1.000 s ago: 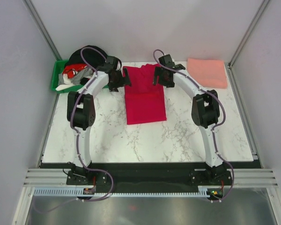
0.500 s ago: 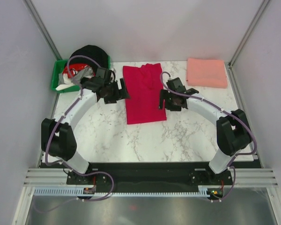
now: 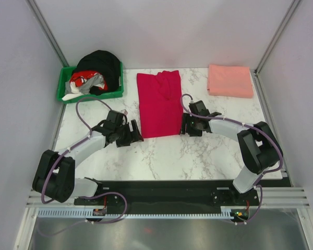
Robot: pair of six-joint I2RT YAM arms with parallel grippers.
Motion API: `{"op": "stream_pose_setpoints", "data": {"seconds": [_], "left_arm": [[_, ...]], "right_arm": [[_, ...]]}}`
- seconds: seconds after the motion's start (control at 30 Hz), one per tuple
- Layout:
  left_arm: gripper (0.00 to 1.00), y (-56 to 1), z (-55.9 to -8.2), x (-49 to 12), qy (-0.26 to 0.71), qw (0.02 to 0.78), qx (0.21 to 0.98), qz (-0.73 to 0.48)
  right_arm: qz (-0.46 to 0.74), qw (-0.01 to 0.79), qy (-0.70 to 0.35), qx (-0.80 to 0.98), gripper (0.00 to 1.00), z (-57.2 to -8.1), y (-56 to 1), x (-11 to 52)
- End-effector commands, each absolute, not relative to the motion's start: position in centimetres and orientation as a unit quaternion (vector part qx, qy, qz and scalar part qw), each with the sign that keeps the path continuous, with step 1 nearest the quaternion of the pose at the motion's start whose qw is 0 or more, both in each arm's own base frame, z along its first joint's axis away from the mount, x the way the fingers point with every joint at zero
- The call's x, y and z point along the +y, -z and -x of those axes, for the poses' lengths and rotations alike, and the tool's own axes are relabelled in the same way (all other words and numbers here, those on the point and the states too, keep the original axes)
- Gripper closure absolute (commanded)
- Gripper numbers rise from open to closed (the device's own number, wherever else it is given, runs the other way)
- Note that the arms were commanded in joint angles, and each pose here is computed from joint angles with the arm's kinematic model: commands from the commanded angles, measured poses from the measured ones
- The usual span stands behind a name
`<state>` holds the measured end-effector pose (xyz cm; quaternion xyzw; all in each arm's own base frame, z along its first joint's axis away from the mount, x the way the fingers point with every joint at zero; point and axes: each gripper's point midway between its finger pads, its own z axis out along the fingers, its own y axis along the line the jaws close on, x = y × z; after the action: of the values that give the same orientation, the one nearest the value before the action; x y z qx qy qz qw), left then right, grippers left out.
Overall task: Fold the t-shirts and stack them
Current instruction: Fold the tshirt
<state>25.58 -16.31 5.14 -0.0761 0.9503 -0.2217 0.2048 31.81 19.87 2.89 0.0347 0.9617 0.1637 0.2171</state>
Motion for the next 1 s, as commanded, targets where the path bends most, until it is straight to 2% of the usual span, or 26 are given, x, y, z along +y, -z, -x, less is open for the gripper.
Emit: {"op": "stream_pose_setpoints", "data": {"seconds": [0.0, 0.13, 0.3, 0.4, 0.53, 0.63, 0.77, 0.8, 0.9, 0.93, 0.97], "left_arm": [[0.15, -8.6, -28.2, -17.5, 0.265, 0.282, 0.919, 0.078], [0.17, -8.0, -28.8, -17.6, 0.268, 0.292, 0.914, 0.087], [0.19, -6.5, -29.8, -18.3, 0.277, 0.284, 0.913, 0.098], [0.23, -5.0, -30.2, -18.6, 0.274, 0.271, 0.917, 0.105], [0.35, -3.7, -30.8, -19.1, 0.274, 0.265, 0.918, 0.110], [0.40, -2.9, -31.1, -19.5, 0.273, 0.261, 0.919, 0.114], [0.46, -1.8, -31.2, -19.8, 0.271, 0.255, 0.920, 0.123], [0.49, -1.6, -31.2, -19.8, 0.270, 0.254, 0.920, 0.126], [0.76, -1.1, -31.2, -20.1, 0.272, 0.248, 0.921, 0.129], [0.88, -1.1, -31.3, -20.3, 0.273, 0.250, 0.920, 0.129], [0.92, -1.0, -31.2, -20.3, 0.273, 0.248, 0.921, 0.129]], "right_arm": [[-0.033, 0.260, -0.205, 0.943, 0.34, -33.3, -5.2, 20.7], [-0.041, 0.255, -0.214, 0.942, 0.34, -34.0, -4.5, 20.6], [-0.050, 0.241, -0.234, 0.941, 0.40, -34.2, -2.9, 20.6], [-0.048, 0.233, -0.232, 0.943, 0.50, -34.2, -2.0, 20.6], [-0.048, 0.224, -0.226, 0.947, 0.59, -33.8, -0.9, 20.3], [-0.050, 0.215, -0.224, 0.949, 0.71, -33.3, -0.2, 20.1], [-0.052, 0.211, -0.224, 0.950, 0.78, -33.0, 0.4, 19.8], [-0.052, 0.209, -0.224, 0.950, 0.80, -32.9, 0.6, 19.8], [-0.056, 0.203, -0.227, 0.951, 0.88, -32.6, 1.0, 19.8], [-0.056, 0.203, -0.228, 0.951, 0.91, -32.5, 1.0, 19.7], [-0.056, 0.202, -0.230, 0.950, 0.91, -32.5, 1.0, 19.8]]}}
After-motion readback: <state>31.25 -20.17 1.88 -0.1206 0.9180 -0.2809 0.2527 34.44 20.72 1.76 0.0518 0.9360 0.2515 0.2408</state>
